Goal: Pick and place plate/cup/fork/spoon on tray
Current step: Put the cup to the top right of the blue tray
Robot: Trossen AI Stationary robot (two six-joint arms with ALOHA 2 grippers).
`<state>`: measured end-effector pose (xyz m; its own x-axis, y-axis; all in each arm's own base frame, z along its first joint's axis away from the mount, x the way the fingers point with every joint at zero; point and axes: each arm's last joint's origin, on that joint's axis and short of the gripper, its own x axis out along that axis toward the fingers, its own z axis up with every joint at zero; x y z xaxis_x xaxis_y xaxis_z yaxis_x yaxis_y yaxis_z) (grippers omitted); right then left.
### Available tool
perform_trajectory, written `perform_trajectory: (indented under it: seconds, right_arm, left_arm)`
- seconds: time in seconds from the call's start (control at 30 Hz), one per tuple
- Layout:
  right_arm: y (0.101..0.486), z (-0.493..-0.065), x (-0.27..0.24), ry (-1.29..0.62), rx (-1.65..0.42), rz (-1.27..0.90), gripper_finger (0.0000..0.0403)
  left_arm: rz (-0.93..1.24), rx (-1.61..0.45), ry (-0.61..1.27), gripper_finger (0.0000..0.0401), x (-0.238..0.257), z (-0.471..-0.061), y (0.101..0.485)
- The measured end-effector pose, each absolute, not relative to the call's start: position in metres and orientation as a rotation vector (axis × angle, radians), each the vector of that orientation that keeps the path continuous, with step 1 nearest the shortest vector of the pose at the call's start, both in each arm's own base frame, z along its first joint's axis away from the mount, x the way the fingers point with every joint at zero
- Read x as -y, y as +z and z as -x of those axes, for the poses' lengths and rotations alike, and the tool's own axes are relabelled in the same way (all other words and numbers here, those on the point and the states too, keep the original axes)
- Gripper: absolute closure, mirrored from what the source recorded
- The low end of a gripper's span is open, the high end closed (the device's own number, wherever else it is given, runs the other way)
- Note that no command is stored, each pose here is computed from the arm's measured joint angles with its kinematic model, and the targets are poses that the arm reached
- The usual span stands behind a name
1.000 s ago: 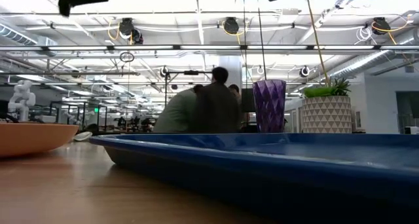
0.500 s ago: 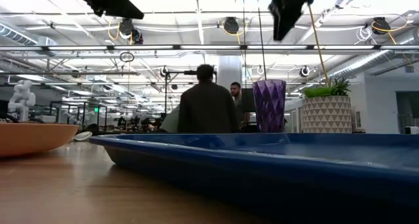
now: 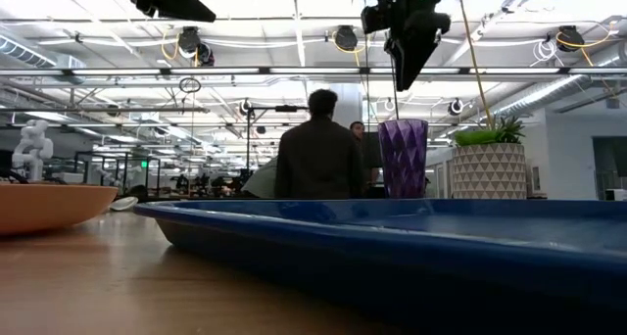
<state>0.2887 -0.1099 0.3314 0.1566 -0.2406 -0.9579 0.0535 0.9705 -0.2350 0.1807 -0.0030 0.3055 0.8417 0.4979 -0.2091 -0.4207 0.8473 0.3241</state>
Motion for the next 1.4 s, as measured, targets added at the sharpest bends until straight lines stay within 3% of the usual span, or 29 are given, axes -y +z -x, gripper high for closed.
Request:
perform_trajectory:
  seconds: [0.7, 0.83, 1.0, 1.17, 1.4]
  right_arm:
    - [0.266, -0.272, 0.143, -0.216, -1.508, 0.042, 0.0249]
    - [0.264, -0.271, 0.144, -0.212, -1.52, 0.062, 0.0288]
    - [0.266, -0.269, 0.145, -0.214, -1.542, 0.119, 0.039]
    - [0.277, -0.262, 0.141, -0.246, -1.574, 0.157, 0.04]
    - [0.318, -0.243, 0.119, -0.226, -1.478, 0.005, 0.0402]
  left_arm:
    - [-0.229, -0.321, 0.493, 0.0375, 0.003, -0.18, 0.301]
    - [-0.238, -0.315, 0.492, 0.0375, 0.003, -0.18, 0.302]
    - [-0.253, -0.303, 0.491, 0.0375, 0.003, -0.181, 0.304]
    - [-0.257, -0.304, 0.491, 0.0375, 0.003, -0.181, 0.304]
    - [-0.264, -0.299, 0.508, 0.0375, 0.0, -0.181, 0.305]
